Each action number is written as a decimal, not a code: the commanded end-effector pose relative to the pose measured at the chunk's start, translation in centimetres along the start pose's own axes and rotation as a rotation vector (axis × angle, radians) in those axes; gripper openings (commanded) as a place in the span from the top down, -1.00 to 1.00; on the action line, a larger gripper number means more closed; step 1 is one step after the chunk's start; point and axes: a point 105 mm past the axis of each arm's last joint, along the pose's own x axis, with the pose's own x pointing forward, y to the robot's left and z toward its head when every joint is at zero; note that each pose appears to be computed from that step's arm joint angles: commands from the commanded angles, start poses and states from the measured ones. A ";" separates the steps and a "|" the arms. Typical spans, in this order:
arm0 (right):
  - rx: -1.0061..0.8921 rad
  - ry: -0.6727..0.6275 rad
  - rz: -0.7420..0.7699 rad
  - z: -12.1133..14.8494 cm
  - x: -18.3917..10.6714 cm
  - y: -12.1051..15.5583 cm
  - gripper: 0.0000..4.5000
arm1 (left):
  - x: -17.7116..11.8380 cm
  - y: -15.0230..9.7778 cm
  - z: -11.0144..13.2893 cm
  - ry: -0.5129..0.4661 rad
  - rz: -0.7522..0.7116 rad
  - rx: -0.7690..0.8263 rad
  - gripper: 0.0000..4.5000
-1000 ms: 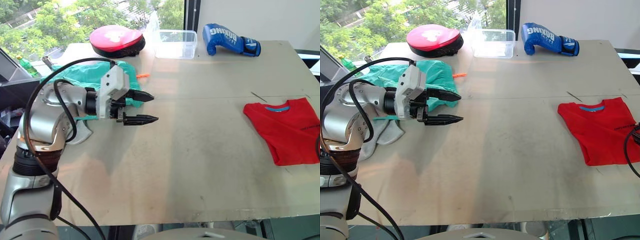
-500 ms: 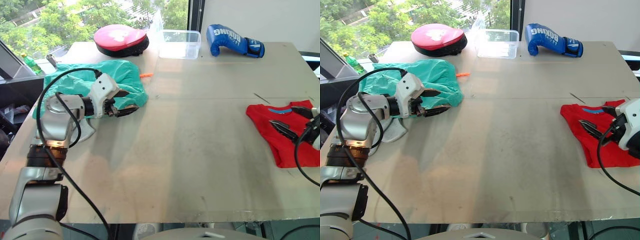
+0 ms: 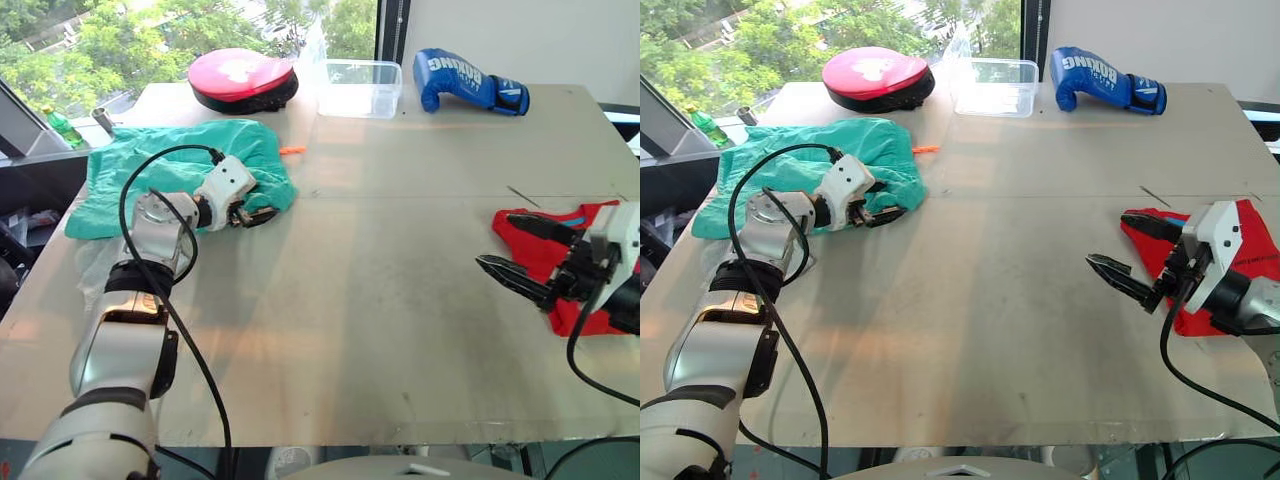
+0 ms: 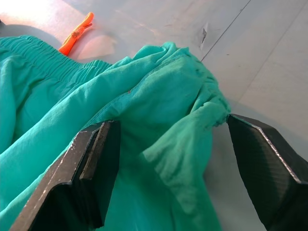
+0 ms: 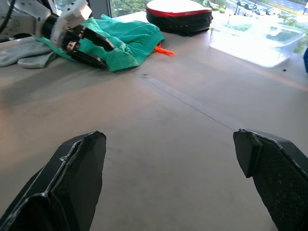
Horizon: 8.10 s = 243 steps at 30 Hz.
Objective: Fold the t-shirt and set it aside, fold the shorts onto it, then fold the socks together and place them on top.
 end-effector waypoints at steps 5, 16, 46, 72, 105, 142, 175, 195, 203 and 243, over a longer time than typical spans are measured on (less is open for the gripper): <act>-0.047 -0.027 0.015 1.4 0.2 0.7 -1.00 | 0.1 0.9 0.0 0.035 0.022 0.091 0.85; -0.039 -0.014 0.010 1.2 -0.1 0.8 -1.00 | 1.9 -1.6 8.7 -0.247 -0.159 0.173 0.98; 0.502 0.165 -0.080 -7.9 0.7 5.1 -1.00 | 3.0 -18.2 16.4 -0.522 -0.581 0.134 -0.99; 0.993 -0.270 -0.129 -6.2 3.7 2.9 0.97 | 0.6 2.5 7.4 -0.315 0.016 -0.286 -1.00; 0.912 -0.257 -0.141 -5.9 3.8 3.5 1.00 | 8.1 -3.0 5.7 -0.003 -0.037 -0.102 -0.76; 0.635 -0.310 -0.084 0.5 5.0 -2.0 1.00 | -0.2 4.1 13.4 -0.556 -0.163 -0.582 0.96; 0.356 -0.375 0.323 11.2 7.2 0.1 1.00 | -9.1 8.1 15.1 -0.626 -0.076 -0.424 0.96; 0.385 -0.403 0.379 13.5 6.2 3.2 1.00 | 5.8 -9.2 13.3 -0.565 -0.137 -0.011 -0.36; 0.381 -0.403 0.373 14.2 5.6 4.2 1.00 | 10.0 -10.7 14.1 -0.552 -0.091 -0.059 -0.36; -0.023 -0.632 0.008 19.0 7.3 -8.1 1.00 | -9.5 9.4 27.8 -0.685 0.280 0.329 0.97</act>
